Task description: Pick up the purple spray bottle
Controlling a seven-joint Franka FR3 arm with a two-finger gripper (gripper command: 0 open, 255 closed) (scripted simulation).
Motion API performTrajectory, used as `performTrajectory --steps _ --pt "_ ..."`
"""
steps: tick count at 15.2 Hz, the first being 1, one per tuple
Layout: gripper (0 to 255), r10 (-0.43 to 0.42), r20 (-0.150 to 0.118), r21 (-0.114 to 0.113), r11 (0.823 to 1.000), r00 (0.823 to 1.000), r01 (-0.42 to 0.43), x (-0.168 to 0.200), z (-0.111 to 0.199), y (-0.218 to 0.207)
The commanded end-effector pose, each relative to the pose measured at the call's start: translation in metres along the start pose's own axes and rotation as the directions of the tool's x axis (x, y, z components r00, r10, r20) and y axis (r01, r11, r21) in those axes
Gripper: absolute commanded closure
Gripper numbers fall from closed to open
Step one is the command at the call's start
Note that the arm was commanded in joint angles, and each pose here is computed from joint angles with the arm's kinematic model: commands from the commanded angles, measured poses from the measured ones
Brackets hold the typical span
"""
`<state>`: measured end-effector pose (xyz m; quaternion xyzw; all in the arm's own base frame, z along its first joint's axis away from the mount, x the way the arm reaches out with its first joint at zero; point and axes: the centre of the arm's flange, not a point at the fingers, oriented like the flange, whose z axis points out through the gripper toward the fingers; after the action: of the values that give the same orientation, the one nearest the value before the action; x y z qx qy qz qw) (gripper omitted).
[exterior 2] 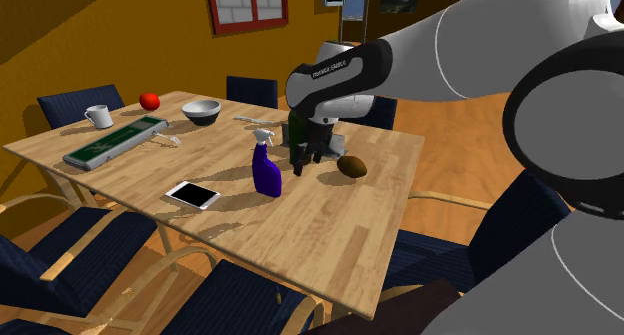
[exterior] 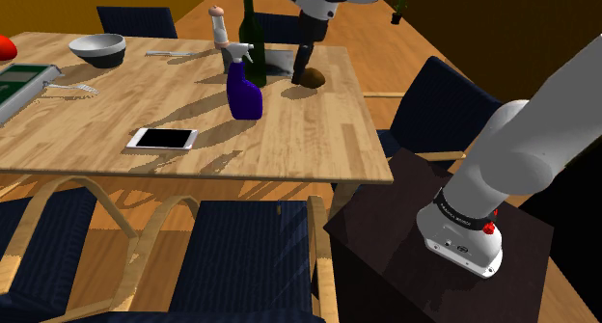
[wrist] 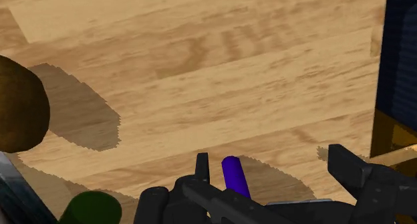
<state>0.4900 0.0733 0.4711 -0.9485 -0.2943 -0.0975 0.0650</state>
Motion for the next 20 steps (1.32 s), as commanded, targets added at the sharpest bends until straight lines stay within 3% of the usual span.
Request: performTrajectory --steps 1,9,18,19,20 --pt "0 -0.047 -0.029 0.0 0.999 0.998 0.047 0.021 0.011 0.004" --pt "0 -0.211 -0.129 -0.005 0.977 0.969 0.213 0.096 0.054 0.012" --pt "0 -0.211 -0.129 -0.005 0.977 0.969 0.212 0.087 0.093 0.014" --pt "255 -0.211 -0.129 -0.005 0.977 0.969 0.212 0.087 0.092 0.014" --pt "255 -0.211 -0.129 -0.005 0.977 0.969 0.213 0.087 0.092 0.013"
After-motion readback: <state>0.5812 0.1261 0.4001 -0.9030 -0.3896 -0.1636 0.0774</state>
